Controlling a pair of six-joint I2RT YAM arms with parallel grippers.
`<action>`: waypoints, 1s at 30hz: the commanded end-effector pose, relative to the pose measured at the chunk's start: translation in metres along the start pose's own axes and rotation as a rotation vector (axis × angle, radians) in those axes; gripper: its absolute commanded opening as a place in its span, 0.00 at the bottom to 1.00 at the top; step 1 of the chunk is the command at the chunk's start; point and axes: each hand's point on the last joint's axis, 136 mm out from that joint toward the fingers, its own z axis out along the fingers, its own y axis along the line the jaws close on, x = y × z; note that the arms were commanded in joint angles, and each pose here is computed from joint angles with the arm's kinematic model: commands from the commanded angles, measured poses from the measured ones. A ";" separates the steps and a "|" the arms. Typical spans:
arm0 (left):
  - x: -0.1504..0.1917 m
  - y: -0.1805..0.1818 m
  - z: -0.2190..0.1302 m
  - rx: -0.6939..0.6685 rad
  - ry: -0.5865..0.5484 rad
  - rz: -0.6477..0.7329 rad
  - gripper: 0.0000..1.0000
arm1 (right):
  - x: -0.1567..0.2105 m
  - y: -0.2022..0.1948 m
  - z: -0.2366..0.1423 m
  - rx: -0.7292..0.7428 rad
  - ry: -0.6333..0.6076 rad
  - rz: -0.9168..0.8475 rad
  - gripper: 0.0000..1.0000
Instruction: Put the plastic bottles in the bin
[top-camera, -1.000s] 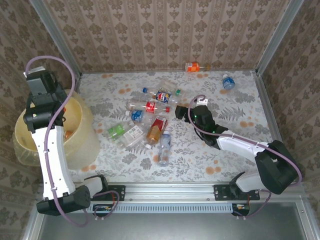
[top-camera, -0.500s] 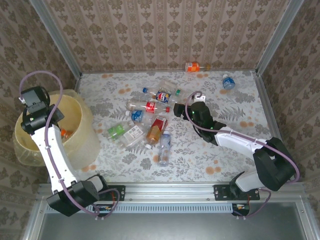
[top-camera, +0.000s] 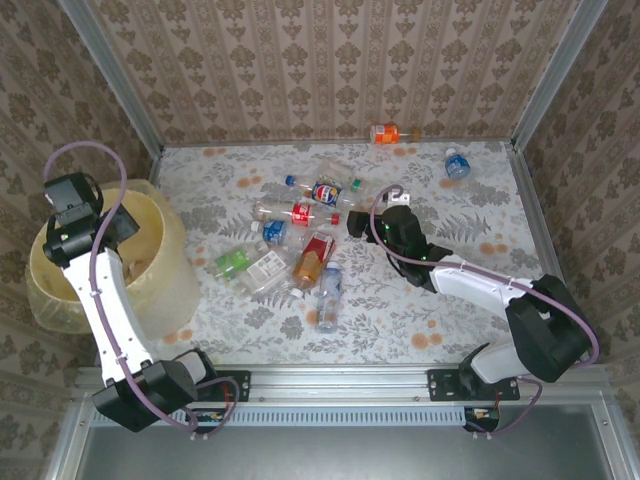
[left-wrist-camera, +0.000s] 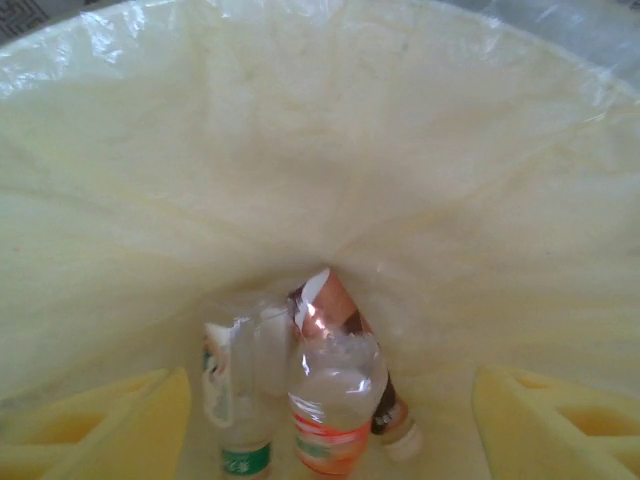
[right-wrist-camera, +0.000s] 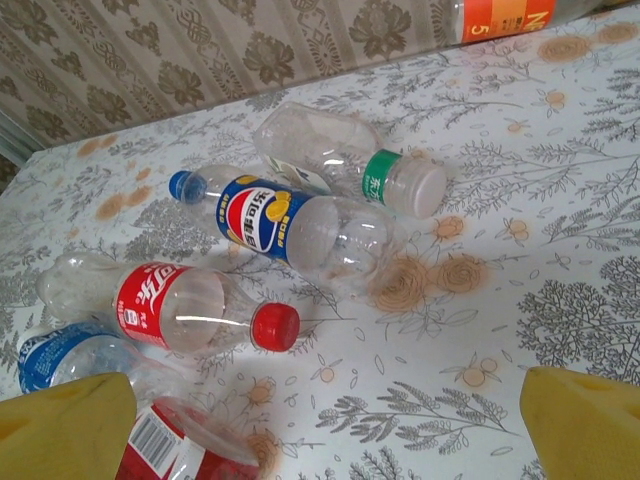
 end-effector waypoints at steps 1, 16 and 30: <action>-0.004 -0.009 -0.009 0.044 -0.027 0.016 0.80 | -0.015 0.001 -0.012 -0.023 -0.046 0.039 1.00; -0.040 -0.084 -0.107 0.428 -0.392 0.112 1.00 | -0.007 -0.016 -0.015 0.018 -0.043 0.100 1.00; -0.009 -0.215 -0.133 0.663 -0.357 0.414 1.00 | -0.003 -0.032 -0.021 0.046 -0.050 0.135 1.00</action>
